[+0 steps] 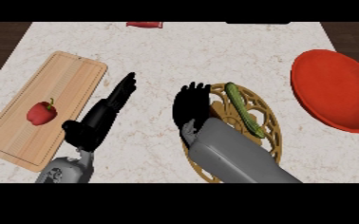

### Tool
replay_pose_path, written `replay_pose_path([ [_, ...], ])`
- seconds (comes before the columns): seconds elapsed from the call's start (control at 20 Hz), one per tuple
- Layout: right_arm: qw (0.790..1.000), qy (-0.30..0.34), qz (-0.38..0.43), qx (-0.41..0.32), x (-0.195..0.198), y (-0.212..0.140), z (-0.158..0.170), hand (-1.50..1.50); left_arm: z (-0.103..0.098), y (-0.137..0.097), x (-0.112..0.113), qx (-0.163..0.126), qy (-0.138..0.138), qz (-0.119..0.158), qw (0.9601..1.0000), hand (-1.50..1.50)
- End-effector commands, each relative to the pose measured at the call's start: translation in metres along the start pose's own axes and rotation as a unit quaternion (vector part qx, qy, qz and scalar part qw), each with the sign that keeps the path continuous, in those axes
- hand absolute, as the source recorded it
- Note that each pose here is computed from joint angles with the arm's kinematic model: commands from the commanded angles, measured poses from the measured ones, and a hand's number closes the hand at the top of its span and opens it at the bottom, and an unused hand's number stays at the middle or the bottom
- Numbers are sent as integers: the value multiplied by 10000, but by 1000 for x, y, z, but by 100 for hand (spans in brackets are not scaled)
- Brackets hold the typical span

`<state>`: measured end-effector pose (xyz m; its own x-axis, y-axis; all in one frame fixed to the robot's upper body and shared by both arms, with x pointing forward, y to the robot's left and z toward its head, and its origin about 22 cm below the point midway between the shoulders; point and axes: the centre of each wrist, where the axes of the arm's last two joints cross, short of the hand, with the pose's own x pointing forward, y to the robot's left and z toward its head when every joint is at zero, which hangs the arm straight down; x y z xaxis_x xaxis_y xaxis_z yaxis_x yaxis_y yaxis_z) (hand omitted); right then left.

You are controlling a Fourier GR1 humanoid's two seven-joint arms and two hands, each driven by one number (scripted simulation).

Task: Pick the sweet potato from the placemat and place it in the bowl

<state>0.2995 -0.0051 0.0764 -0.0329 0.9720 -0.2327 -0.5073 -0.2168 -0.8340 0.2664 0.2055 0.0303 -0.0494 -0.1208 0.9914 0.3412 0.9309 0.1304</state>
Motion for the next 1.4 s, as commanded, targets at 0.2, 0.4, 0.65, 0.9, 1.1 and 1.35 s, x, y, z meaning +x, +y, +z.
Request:
replay_pose_path([
  [0.2,9952,793,373,-446,20,30,19,-150,-4,-6,-5,20,-99,41,9999,0],
  [0.4,9908,903,715,-711,17,32,13,-150,1,-9,2,93,-73,-89,9999,0],
  [0.65,9876,1188,709,-736,9,26,-1,-150,-10,7,23,135,-126,-50,9998,0],
  [0.9,9883,1240,646,-603,-11,45,-11,-150,17,11,6,12,-19,0,10000,0],
  [1.1,9877,1312,631,-576,-24,43,-11,-150,-1,7,0,77,-124,36,9999,0],
  [1.35,9889,1236,518,-637,-38,37,-23,-150,1,-8,-8,92,-41,-66,9999,0],
])
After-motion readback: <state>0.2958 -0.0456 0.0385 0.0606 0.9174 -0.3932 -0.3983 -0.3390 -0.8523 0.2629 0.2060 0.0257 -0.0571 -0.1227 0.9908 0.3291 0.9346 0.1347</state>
